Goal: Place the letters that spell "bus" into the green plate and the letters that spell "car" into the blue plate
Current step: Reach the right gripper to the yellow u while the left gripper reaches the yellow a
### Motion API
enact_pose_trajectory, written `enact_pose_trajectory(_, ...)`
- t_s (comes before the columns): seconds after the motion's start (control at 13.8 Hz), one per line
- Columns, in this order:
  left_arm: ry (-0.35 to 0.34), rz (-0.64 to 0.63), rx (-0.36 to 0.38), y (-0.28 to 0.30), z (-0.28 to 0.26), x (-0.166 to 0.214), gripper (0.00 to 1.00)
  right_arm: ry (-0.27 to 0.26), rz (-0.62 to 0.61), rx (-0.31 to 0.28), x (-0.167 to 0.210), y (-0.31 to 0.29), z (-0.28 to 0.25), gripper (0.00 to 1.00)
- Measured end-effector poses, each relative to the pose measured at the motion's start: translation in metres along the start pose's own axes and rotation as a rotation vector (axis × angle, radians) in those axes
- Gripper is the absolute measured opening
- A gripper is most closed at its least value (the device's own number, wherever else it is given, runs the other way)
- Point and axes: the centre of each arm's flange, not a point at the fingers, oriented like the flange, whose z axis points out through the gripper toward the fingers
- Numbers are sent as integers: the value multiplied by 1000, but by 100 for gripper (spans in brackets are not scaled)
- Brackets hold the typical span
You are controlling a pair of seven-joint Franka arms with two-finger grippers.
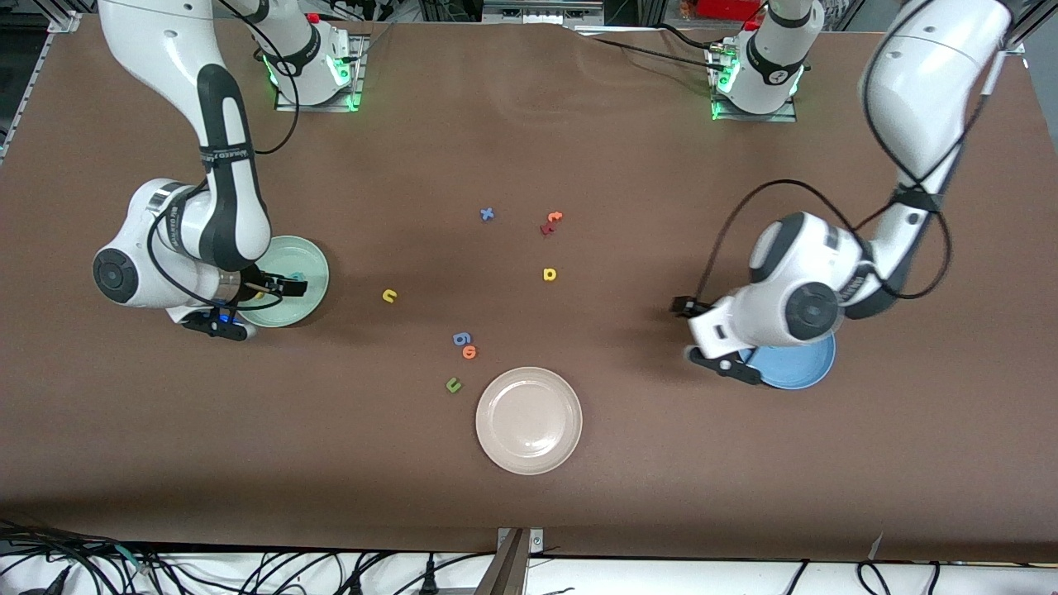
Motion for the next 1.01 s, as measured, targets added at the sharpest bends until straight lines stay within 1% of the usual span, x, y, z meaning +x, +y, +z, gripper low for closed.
enact_pose_trajectory(0.22, 29, -132, -11, 84, 13, -10, 100, 45, 68, -14, -16, -62, 0, 99)
enact_pose_trajectory(0.29, 39, -162, -15, 110, 20, -16, 100, 61, 92, -4, -22, -80, 2, 99)
enact_pose_trajectory(0.43, 82, -232, -42, 159, 39, -31, 100, 81, 127, 31, -31, -111, 14, 99)
enact_pose_trajectory(0.51, 98, -260, -49, 179, 51, -39, 100, 95, 136, 31, -33, -122, 24, 98)
enact_pose_trajectory(0.58, 114, -282, -42, 194, 63, -46, 100, 113, 151, 23, -33, -131, 35, 96)
enact_pose_trajectory(0.72, 163, -324, 2, 214, 87, -55, 100, 147, 196, 2, -36, -149, 62, 96)
enact_pose_trajectory(0.87, 201, -361, 48, 218, 108, -57, 100, 149, 226, -22, -40, -157, 80, 96)
enact_pose_trajectory(1.01, 211, -382, 71, 221, 126, -60, 100, 147, 244, -33, -40, -152, 88, 94)
